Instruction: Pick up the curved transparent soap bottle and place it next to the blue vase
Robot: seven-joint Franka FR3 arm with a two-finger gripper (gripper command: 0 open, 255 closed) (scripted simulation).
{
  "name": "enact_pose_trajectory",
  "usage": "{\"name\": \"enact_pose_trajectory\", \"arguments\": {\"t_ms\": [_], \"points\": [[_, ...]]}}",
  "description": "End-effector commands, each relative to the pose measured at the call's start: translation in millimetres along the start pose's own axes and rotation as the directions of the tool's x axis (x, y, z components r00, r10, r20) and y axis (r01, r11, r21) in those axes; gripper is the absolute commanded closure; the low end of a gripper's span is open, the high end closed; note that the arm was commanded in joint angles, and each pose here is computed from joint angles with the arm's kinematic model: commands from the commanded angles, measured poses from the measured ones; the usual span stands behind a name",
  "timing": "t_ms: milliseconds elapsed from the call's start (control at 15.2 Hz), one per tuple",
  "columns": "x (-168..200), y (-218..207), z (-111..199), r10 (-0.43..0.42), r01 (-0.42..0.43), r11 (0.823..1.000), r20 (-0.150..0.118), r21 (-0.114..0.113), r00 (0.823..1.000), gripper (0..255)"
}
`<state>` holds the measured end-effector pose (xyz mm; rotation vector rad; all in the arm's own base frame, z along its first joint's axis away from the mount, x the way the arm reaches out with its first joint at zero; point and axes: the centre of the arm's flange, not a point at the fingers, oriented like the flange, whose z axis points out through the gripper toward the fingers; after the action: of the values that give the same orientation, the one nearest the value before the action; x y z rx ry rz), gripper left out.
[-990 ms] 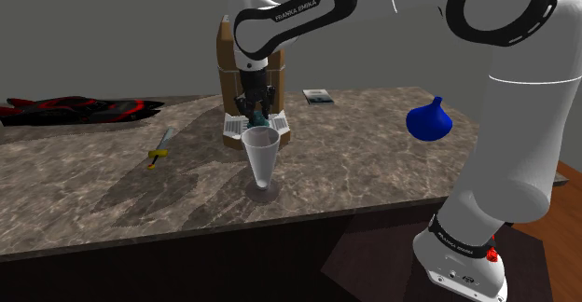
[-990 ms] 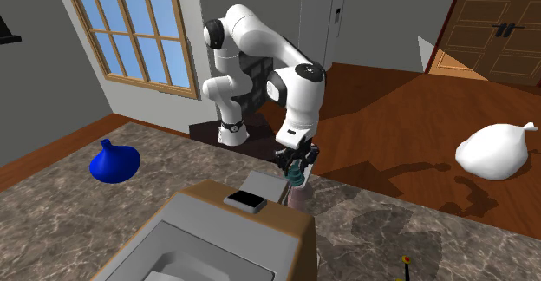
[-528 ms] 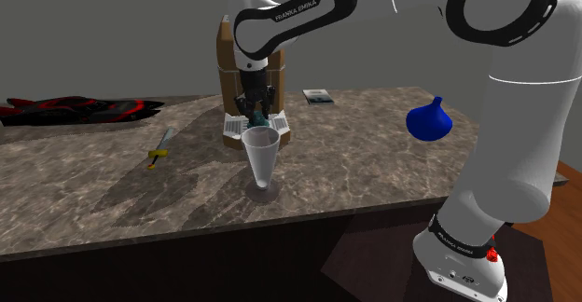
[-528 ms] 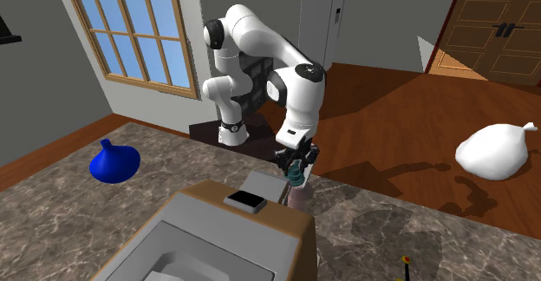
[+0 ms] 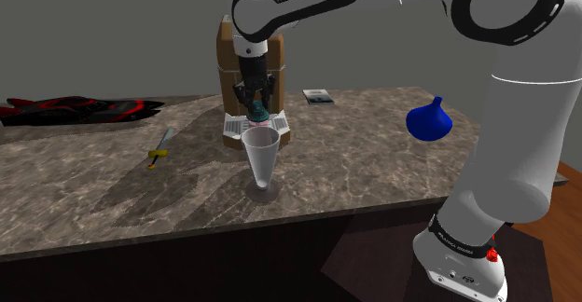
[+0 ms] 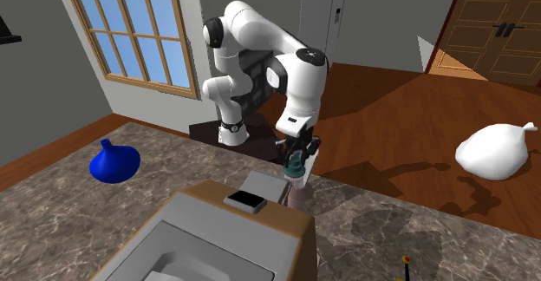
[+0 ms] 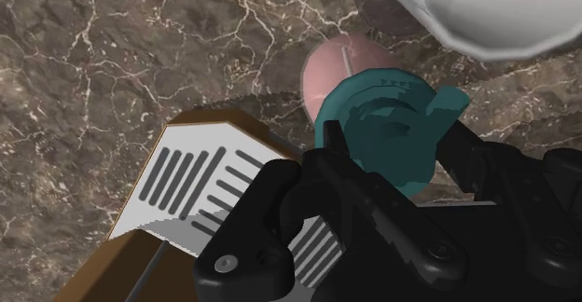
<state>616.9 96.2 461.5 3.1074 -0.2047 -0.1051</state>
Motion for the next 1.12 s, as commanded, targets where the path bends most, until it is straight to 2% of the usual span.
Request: {"name": "enact_pose_trajectory", "arguments": {"t_ms": [0, 1056], "points": [[0, 0, -11, 0.0, 0.0, 1.0, 0.0, 0.0, 1.0, 255], [-6, 3, -95, 0.0, 0.0, 1.0, 0.0, 0.0, 1.0, 255]]}}
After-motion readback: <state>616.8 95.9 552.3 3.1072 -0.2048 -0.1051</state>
